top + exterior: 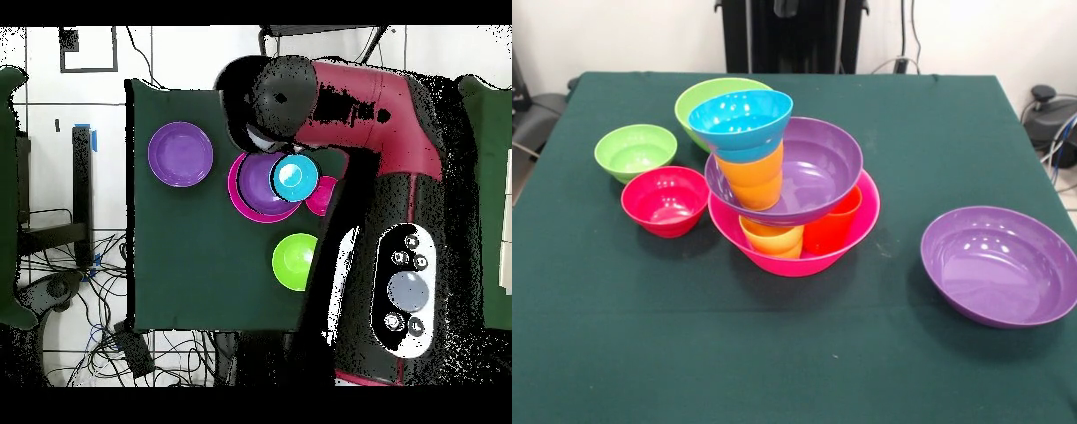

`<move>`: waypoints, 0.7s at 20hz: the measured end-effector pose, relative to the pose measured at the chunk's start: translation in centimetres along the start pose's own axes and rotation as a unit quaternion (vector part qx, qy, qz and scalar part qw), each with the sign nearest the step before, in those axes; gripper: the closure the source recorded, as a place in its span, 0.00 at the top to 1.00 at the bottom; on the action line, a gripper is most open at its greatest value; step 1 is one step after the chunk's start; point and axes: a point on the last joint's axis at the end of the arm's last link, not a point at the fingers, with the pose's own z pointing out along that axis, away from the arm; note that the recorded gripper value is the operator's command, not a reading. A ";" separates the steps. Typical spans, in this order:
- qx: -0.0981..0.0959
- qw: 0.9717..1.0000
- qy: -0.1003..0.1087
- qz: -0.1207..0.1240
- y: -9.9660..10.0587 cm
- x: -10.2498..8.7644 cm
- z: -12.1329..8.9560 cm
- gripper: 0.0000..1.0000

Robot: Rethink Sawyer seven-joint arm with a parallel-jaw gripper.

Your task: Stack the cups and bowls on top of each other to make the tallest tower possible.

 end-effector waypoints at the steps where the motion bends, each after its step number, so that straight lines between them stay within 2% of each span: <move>1: -0.002 1.000 0.002 0.001 -0.1 0.3 0.0 1.00; 5: -0.009 1.000 0.005 0.000 -0.3 1.6 0.6 1.00; 14: -0.030 0.999 -0.016 -0.018 0.1 5.0 2.8 1.00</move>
